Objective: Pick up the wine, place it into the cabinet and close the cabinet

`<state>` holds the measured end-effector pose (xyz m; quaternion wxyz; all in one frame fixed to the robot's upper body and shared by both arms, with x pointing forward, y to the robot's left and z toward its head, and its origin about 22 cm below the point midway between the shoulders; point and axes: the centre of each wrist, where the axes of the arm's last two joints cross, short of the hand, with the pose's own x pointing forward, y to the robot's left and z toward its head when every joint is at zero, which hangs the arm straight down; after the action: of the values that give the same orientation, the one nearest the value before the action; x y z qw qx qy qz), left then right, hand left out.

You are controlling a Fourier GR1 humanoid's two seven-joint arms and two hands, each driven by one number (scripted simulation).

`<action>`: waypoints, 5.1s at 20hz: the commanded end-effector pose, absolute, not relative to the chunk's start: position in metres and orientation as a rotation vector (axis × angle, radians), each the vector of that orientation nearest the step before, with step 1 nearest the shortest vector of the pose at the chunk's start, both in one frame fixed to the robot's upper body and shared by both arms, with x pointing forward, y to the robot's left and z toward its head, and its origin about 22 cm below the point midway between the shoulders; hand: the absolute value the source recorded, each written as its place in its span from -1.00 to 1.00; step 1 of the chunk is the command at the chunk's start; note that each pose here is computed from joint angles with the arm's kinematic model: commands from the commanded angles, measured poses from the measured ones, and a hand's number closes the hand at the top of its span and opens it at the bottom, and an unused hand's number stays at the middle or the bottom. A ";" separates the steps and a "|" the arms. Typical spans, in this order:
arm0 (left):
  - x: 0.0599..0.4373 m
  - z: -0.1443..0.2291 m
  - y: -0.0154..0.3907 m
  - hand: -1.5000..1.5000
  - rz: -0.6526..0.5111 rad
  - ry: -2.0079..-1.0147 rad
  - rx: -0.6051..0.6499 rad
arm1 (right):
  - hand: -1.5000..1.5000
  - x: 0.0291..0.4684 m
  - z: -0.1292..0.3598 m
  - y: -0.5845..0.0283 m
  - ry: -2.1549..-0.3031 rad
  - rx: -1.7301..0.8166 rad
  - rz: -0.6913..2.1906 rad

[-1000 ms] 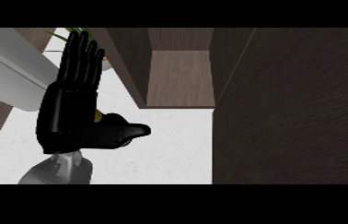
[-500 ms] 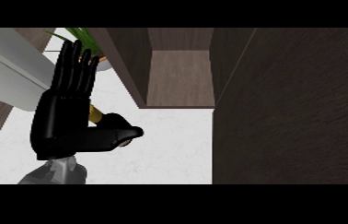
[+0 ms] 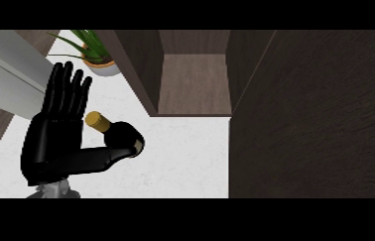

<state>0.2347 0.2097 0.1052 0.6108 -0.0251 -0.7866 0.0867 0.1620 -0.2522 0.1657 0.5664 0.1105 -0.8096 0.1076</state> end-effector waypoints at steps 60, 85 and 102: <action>0.234 -0.142 0.289 -1.00 0.236 -1.581 -0.048 | -1.00 0.154 0.183 -0.251 -1.911 0.242 0.270; 0.251 -0.159 0.285 1.00 0.271 -1.582 -0.226 | -1.00 0.162 0.172 -0.245 -1.916 0.238 0.263; 0.140 -0.189 0.290 1.00 0.301 -1.667 -0.255 | -1.00 0.157 0.177 -0.247 -1.914 0.213 0.264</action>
<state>0.1949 0.2892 -0.1709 0.6508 -0.0817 -0.7484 0.0988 0.1594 -0.2482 0.1661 0.5686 0.0899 -0.8104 0.1093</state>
